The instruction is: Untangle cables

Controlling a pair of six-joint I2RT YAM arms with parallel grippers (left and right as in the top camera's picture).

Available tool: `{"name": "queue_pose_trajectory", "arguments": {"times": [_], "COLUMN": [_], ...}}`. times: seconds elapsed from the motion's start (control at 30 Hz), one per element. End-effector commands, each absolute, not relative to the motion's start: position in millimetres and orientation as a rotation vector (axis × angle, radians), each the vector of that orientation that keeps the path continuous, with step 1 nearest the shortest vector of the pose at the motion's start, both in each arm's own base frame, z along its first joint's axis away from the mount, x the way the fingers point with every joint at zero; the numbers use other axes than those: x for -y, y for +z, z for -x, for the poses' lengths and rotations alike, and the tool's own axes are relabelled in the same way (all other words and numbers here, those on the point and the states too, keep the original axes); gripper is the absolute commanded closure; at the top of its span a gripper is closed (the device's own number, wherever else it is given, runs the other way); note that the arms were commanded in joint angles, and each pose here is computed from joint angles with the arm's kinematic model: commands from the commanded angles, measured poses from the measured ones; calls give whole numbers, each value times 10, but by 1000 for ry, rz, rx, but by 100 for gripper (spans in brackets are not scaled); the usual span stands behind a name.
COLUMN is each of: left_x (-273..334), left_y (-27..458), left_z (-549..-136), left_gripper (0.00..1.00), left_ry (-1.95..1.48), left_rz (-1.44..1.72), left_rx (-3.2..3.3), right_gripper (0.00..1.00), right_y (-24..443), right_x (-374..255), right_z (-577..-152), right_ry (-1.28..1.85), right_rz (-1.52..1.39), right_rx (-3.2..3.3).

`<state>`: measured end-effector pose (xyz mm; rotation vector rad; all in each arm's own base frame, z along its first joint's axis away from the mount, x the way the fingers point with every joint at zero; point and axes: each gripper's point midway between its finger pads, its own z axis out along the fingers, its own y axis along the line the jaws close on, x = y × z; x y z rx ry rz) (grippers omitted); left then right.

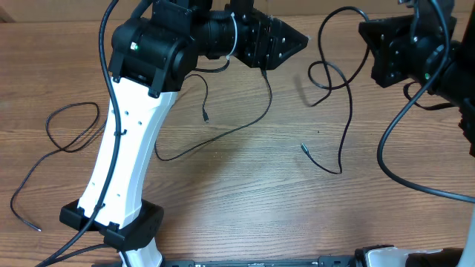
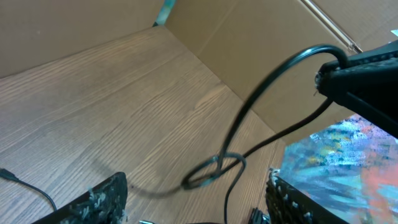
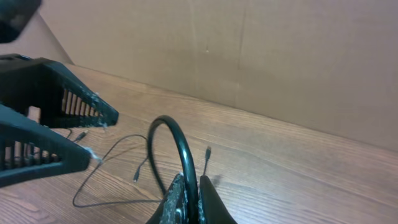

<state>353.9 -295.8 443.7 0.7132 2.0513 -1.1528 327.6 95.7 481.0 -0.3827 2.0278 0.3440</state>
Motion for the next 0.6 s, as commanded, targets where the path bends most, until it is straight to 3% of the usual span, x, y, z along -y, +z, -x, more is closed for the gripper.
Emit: {"name": "queue_pose_trajectory", "arguments": {"times": [0.0, 0.4, 0.47, 0.5, 0.53, 0.57], "left_x": [2937, 3234, 3233, 3229, 3217, 3206], "left_y": [4525, 4594, 4594, 4587, 4575, 4562], "left_z": [-3493, -3317, -3323, -3333, -3353, -3370], "left_gripper": [28, 29, 51, 76, 92, 96], "left_ry": [-1155, -1158, -1154, -1148, -1132, -1119], "left_rz": [-752, -841, -839, -835, -825, -816], "left_rx": [-2007, -1941, -1941, -1944, -1952, -1959], "right_gripper": [96, 96, 96, 96, 96, 96], "right_y": [4839, 4872, 4858, 4852, 4846, 4841], "right_x": [-975, -1262, -1275, -1275, -1275, -1284], "right_z": [-3264, -3098, -3085, -3081, -3077, -3063], "right_ry": [370, 583, 587, 588, 590, 598], "right_rz": [385, 478, 482, 482, 482, 486], "right_rx": [-2019, -2001, -2007, -2010, -2013, -2016]}}
